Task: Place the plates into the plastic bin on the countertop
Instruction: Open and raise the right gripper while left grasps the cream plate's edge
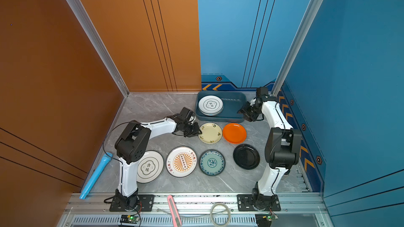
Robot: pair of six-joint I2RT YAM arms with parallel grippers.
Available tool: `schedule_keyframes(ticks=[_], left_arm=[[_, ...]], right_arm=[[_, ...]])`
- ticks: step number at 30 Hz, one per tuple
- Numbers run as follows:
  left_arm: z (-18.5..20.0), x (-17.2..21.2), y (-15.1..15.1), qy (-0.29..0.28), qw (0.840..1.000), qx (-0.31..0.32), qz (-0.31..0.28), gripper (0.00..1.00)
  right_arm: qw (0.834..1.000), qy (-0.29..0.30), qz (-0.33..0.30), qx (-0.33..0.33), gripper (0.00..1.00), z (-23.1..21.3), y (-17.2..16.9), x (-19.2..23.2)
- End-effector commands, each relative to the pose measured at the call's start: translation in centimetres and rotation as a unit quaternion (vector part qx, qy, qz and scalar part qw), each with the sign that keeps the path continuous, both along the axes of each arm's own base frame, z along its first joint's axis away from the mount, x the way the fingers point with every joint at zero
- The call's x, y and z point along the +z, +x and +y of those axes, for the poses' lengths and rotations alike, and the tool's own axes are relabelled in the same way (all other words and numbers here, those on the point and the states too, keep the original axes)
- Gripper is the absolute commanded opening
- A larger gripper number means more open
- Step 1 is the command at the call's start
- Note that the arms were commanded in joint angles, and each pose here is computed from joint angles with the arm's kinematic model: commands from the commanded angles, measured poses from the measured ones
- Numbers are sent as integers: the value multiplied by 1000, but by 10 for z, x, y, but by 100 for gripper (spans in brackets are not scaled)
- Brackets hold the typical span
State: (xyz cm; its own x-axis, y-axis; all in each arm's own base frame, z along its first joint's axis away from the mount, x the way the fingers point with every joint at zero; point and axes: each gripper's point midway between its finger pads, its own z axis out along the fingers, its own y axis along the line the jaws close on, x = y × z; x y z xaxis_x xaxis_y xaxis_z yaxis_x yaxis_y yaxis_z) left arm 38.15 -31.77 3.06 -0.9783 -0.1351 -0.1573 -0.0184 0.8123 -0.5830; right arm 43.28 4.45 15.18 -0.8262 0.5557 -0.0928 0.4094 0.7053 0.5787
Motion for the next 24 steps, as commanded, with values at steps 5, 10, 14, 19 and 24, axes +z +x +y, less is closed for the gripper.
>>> schedule_keyframes(ticks=[5,10,14,19,24], left_arm=[[9,-31,-11,30,999,5,35,7],[15,-28,-8,30,999,9,35,1],[26,-21,-6,28,999,15,30,0],[46,-2,-9,20,999,23,18,0],[65,29,-16,-11,1000,21,8,0]], right_arm=[[1000,14,-21,-1,49,3,0,15],[1000,17,-23,0,49,4,0,16],[999,25,-34,8,49,9,1,19],[996,54,-70,33,51,26,8,33],[985,109,-111,74,58,57,16,50]])
